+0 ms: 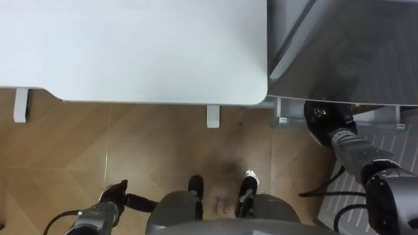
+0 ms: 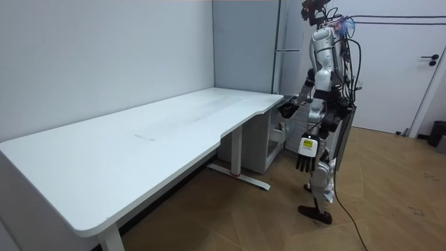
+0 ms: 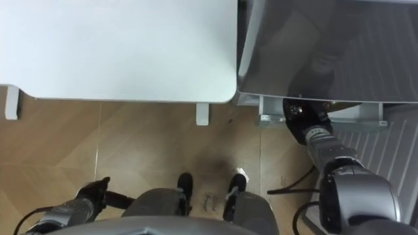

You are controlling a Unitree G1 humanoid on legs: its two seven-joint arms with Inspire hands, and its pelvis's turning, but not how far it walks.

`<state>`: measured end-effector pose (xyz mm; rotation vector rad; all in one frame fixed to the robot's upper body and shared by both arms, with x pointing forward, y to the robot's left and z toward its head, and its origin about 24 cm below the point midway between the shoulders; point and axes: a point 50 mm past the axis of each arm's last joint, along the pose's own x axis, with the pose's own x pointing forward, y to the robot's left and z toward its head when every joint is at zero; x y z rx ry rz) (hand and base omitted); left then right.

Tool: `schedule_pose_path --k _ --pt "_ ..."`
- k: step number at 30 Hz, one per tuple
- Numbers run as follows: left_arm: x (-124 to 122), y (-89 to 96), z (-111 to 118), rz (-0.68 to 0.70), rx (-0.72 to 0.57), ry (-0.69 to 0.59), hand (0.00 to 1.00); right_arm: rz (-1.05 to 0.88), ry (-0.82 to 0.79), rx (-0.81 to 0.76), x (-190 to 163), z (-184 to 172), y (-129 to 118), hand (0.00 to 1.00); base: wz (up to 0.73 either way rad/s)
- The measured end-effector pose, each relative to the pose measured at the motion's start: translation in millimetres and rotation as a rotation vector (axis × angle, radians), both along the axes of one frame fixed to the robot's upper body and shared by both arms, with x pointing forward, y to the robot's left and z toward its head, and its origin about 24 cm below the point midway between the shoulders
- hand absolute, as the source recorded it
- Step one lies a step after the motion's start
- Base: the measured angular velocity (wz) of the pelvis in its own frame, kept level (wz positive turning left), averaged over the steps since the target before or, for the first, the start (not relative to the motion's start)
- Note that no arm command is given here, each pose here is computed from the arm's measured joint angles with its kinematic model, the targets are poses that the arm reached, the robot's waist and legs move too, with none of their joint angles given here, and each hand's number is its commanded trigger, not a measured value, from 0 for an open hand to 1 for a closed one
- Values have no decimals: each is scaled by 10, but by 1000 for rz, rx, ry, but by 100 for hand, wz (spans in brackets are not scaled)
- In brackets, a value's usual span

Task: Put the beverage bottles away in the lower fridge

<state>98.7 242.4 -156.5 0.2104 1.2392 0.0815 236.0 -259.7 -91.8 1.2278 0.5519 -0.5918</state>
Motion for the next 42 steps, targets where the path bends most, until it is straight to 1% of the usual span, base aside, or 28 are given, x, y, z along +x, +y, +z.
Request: schedule_pose_path --k 3,9,12,14,16,17,26,33,42 --pt "16 1 5 0 2 -5 0 -1 0 -3 14 14 -13 0 -10" --pt "39 0 12 -1 5 -16 0 -21 8 -22 14 52 -117 0 -1" --pt "60 11 23 1 25 -27 0 -31 37 -29 -2 49 -146 0 -13" --pt "57 95 44 13 63 -35 0 -22 44 -23 50 77 -125 0 -5" --pt "49 55 29 17 55 -33 0 -62 46 -42 53 121 -232 0 28" --pt "40 75 32 29 57 -33 0 -69 44 -52 54 128 -249 0 11" --pt "-161 102 -9 51 53 38 0 -66 35 -40 44 122 -248 0 2" --pt "-151 102 -5 60 47 33 0 -59 65 -52 -23 80 -266 0 6" --pt "-142 130 5 94 44 19 0 -3 111 -101 -98 37 -286 0 0"
